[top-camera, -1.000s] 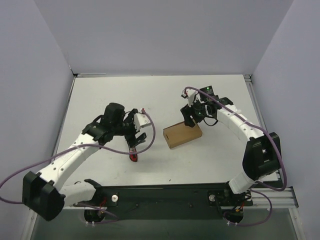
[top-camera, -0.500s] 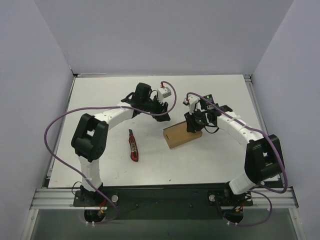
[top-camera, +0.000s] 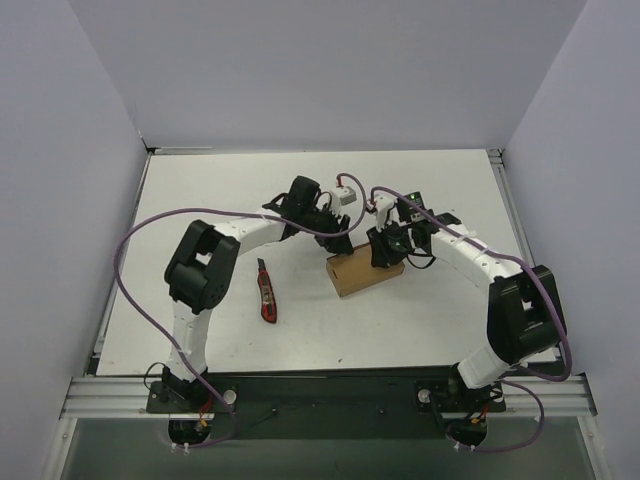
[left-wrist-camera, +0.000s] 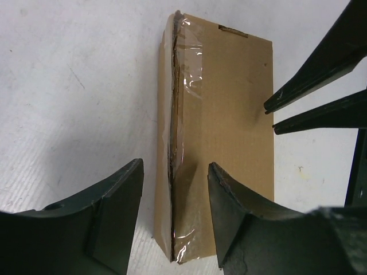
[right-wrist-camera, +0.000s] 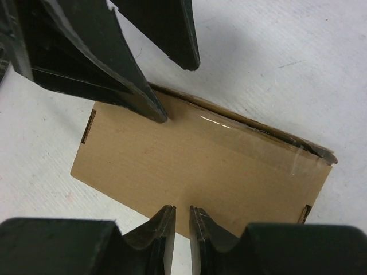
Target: Unpack the express box
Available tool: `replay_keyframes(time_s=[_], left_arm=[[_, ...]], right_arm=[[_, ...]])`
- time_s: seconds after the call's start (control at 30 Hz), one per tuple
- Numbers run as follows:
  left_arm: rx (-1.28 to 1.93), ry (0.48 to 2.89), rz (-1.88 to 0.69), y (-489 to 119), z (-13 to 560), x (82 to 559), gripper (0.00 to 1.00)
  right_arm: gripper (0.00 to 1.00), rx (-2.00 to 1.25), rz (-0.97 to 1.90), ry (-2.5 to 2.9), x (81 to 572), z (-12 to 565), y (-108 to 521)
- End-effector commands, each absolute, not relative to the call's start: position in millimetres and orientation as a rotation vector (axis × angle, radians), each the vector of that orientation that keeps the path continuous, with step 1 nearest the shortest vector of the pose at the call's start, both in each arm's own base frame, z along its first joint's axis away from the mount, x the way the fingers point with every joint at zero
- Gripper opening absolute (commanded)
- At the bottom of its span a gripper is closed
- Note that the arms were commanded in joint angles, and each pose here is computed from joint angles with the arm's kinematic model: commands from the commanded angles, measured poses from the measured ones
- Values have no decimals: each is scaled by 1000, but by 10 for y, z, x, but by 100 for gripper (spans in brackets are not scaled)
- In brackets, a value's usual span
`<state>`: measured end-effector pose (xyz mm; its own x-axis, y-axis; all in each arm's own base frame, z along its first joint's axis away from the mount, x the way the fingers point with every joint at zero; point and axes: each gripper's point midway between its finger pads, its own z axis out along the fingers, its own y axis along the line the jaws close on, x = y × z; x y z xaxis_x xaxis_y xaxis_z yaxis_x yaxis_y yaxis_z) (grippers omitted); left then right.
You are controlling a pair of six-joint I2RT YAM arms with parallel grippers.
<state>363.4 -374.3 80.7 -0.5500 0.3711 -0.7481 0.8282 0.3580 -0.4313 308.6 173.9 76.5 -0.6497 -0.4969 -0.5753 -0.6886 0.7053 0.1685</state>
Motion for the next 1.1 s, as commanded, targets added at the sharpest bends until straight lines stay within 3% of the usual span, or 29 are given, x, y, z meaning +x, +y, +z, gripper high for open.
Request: replay_keyframes(time_s=[0.0, 0.33, 0.57, 1.07], left_arm=[[999, 2043, -1079, -3920, 910, 3806, 56], [942, 2068, -1103, -3945, 858, 3872, 42], [893, 2057, -1205, -4006, 930, 3849, 40], [890, 2088, -1161, -3884, 746, 3931, 29]], right_arm=[[18, -931, 554, 2434, 2959, 704, 1780], [18, -974, 546, 2445, 2758, 622, 1723], [19, -999, 506, 2456, 2724, 554, 1658], [19, -1012, 496, 2463, 2752, 526, 1653]])
